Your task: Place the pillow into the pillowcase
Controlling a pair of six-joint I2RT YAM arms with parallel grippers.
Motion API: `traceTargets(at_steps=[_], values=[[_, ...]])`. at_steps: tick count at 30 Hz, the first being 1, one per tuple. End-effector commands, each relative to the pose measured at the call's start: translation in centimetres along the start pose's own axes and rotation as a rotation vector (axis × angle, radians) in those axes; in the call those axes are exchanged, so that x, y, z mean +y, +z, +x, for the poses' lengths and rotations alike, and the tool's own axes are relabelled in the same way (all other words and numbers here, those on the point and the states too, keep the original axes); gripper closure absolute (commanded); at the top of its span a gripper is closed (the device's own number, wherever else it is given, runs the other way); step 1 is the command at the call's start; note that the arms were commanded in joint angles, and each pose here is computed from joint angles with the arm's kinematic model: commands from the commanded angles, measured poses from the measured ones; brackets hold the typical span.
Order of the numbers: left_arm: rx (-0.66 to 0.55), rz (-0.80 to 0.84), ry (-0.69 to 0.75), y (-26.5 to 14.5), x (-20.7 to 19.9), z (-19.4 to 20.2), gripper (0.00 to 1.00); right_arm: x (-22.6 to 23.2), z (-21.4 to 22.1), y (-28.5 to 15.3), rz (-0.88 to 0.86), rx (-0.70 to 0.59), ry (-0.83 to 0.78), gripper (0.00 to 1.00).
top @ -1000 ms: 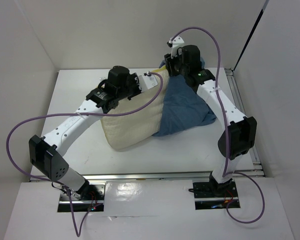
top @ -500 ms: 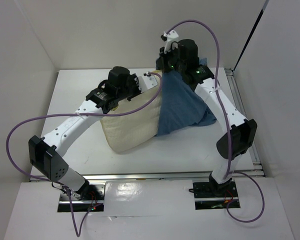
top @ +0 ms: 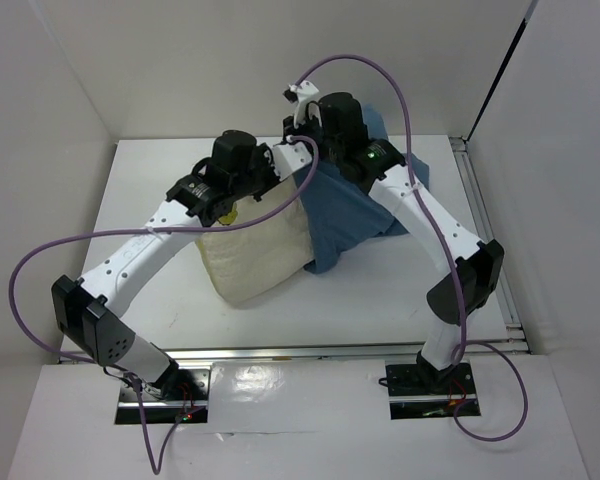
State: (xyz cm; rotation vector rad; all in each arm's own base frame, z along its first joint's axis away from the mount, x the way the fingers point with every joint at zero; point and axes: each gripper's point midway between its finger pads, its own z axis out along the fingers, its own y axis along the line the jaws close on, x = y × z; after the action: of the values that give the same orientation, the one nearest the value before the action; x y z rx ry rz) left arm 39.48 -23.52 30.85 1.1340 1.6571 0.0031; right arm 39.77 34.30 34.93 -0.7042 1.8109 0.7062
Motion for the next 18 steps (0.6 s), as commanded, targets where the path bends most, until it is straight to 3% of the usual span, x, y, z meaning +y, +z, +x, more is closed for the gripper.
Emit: traceTargets(at_steps=[1,9,15,18], values=[[-0.333,-0.12,-0.04,-3.4,4.0,-9.6,1.0,9.5,-5.6,-3.0,-0.305,-0.107,0.043,1.0],[-0.385,-0.074,-0.162,-3.9,3.4,-10.6,1.0,12.3,-7.3,-4.1,-0.387,-0.134,0.068,1.0],[-0.386,0.083,-0.56,-3.5,3.6,-9.4,1.0,11.5,-6.5,-3.0,-0.344,-0.12,0.088,1.0],[-0.377,0.259,-0.786,-3.4,2.1,-8.4,1.0,10.5,-7.3,-2.8,-0.3,-0.145,0.09,1.0]])
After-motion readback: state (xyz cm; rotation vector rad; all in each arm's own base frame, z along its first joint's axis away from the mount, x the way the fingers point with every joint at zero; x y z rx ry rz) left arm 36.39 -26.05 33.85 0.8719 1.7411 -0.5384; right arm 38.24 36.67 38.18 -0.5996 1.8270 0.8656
